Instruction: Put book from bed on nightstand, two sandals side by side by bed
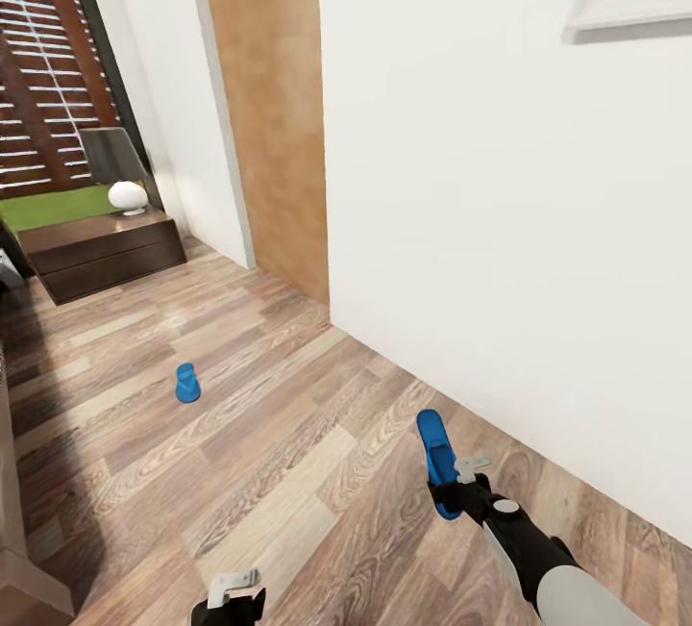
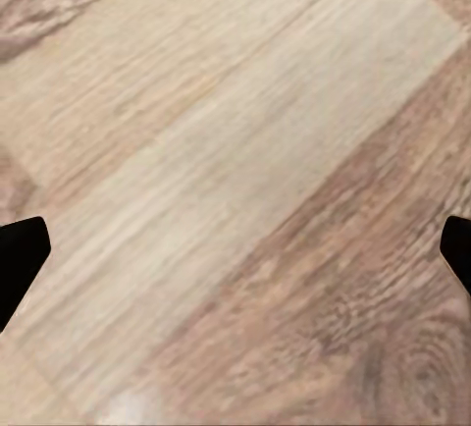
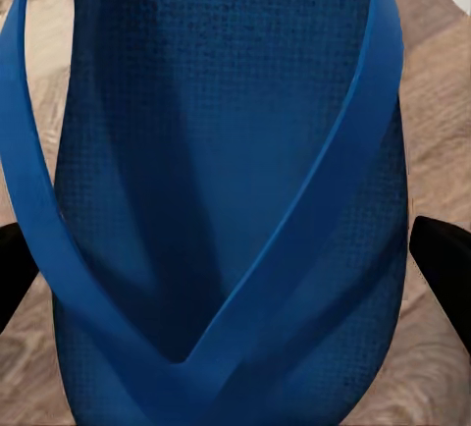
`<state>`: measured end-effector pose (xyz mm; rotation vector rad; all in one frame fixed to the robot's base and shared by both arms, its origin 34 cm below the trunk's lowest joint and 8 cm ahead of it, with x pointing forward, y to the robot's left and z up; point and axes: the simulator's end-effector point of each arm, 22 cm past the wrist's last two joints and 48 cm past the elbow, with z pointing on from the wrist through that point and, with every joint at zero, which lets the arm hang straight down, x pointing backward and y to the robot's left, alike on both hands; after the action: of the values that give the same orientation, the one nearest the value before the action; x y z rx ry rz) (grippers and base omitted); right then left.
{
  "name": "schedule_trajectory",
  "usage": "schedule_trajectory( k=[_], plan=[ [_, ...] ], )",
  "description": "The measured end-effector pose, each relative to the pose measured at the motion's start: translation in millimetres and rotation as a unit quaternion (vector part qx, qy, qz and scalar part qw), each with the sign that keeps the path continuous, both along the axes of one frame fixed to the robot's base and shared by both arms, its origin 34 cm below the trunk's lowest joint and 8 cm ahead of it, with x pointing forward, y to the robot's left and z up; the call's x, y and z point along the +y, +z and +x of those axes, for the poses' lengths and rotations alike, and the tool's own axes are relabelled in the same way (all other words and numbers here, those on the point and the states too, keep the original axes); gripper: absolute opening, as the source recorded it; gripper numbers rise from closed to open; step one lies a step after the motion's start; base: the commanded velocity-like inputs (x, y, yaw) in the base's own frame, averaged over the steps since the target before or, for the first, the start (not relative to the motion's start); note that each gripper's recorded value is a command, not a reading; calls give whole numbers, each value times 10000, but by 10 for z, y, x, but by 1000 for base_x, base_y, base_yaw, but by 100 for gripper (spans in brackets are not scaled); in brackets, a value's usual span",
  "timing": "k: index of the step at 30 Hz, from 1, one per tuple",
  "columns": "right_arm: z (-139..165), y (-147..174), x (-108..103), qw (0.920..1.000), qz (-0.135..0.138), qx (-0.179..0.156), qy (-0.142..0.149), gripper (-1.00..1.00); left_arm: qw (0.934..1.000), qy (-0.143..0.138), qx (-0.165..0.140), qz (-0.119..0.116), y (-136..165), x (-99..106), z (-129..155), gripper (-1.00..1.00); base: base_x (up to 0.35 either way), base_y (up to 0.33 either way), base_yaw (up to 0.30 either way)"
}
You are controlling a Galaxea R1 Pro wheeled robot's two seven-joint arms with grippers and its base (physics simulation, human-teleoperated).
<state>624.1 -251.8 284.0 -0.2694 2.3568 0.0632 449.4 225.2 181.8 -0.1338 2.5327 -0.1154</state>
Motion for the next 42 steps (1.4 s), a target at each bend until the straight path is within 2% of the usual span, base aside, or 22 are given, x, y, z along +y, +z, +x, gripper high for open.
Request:
schedule_trajectory(
  k=[33,42],
  plan=[
    [0,0,-1,10000,0,0,0,-100,10000,-13,-2,-20,1,-12,0,100,319,18,137],
    [-1,-2,-1,10000,0,3,0,-100,10000,-21,-4,-30,1,-16,1,100,286,132,128]
  ],
)
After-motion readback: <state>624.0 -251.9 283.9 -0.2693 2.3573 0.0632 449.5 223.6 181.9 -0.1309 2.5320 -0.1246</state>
